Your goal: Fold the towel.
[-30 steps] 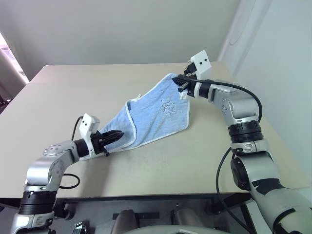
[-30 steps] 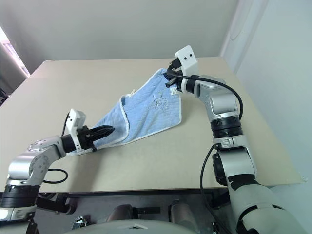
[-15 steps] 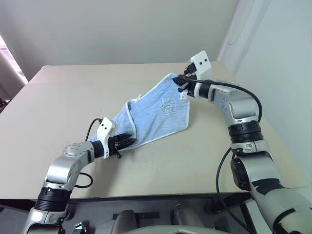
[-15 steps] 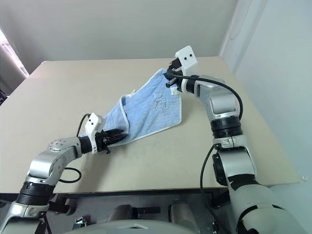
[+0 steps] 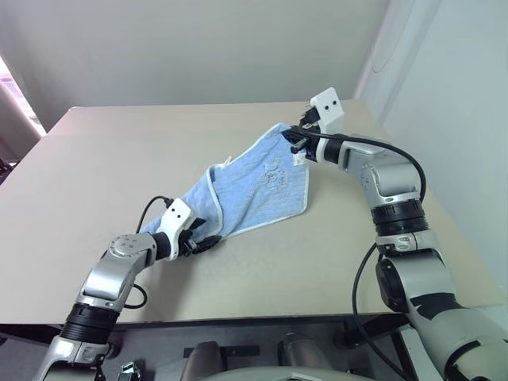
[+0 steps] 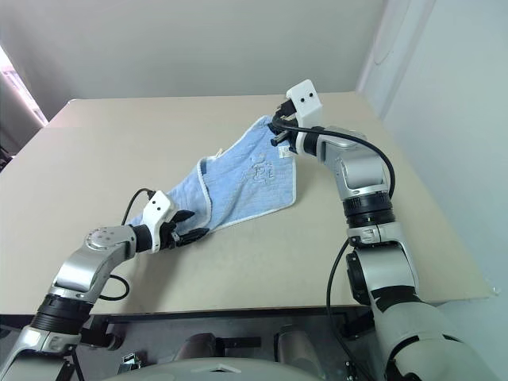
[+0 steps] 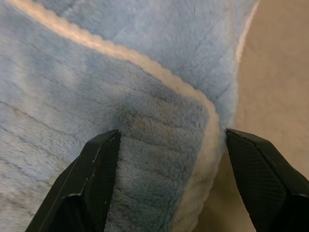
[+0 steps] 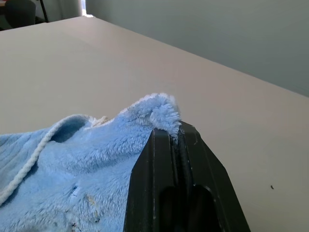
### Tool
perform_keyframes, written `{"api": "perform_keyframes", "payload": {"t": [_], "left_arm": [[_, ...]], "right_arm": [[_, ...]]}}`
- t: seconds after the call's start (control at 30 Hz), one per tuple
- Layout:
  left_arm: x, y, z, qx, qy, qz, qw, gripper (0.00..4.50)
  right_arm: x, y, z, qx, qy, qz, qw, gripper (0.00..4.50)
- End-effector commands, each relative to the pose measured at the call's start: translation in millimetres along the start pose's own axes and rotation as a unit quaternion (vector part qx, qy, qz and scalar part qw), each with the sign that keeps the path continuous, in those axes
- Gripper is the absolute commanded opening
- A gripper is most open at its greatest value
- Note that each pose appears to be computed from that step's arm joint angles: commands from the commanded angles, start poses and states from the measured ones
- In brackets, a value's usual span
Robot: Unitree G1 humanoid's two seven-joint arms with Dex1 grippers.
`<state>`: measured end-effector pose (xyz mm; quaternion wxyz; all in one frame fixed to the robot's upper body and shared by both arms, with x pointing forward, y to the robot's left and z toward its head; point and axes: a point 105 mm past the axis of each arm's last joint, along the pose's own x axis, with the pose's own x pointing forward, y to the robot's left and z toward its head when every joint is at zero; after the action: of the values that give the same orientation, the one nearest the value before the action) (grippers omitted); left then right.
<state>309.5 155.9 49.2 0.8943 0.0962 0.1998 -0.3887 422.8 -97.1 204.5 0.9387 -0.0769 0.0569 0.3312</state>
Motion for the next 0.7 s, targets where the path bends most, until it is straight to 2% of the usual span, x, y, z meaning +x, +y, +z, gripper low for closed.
{"api": "perform_keyframes", "payload": {"t": [0.03,0.47,0.57,0.7], "left_arm": [[3,8,10,0.029,-0.011,0.01,0.999,3.62],[4,16,25,0.001,-0.052,0.005,0.999,3.62],[0,19,30,-0.014,-0.064,0.01,0.998,2.98],[-3,24,32,-0.02,-0.069,0.018,0.997,1.63]], "right_arm": [[-6,-1,22,-0.014,-0.035,-0.005,0.999,0.0],[-8,0,20,-0.016,-0.036,-0.008,0.999,0.0],[-8,0,19,-0.016,-0.035,-0.008,0.999,0.0],[-7,2,16,-0.018,-0.032,-0.005,0.999,0.0]]}}
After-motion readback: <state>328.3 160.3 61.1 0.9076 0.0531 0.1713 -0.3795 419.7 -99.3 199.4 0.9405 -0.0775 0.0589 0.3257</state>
